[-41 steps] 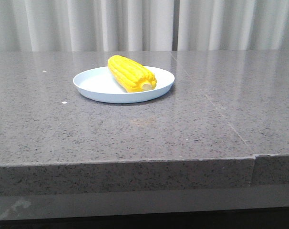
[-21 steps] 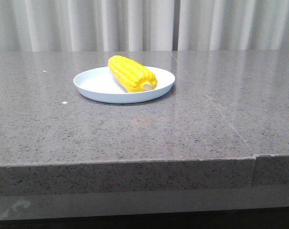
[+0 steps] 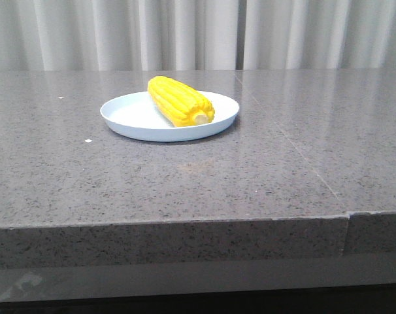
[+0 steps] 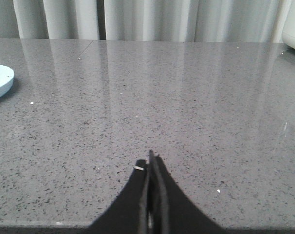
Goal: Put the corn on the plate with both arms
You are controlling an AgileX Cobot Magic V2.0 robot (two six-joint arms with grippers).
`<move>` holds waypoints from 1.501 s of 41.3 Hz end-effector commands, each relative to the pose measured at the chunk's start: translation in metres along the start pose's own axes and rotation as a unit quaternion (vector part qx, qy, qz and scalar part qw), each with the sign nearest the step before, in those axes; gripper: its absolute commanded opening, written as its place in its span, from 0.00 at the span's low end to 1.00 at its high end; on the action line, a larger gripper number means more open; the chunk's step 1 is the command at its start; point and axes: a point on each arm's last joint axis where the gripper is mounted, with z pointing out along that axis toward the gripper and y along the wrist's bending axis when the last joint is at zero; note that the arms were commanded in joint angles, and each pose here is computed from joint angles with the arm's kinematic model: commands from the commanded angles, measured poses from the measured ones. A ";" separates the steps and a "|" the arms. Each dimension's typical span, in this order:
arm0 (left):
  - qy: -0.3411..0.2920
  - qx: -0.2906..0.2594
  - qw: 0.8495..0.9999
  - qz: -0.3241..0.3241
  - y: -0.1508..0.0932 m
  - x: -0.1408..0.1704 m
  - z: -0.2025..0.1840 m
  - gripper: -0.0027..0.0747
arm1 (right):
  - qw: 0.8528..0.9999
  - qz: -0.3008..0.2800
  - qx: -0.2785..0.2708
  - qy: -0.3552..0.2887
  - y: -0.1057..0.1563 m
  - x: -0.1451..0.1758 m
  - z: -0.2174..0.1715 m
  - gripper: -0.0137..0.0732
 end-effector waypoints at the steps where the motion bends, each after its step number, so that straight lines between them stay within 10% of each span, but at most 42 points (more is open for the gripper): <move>1: -0.050 -0.001 0.999 -0.009 0.000 -0.008 -0.002 0.01 | 0.997 -0.011 0.000 -0.072 0.001 -0.015 -0.002 0.08; 62: -0.050 -0.001 0.999 -0.009 0.000 -0.008 -0.002 0.01 | 0.994 0.014 -0.023 -0.108 0.003 -0.021 -0.004 0.08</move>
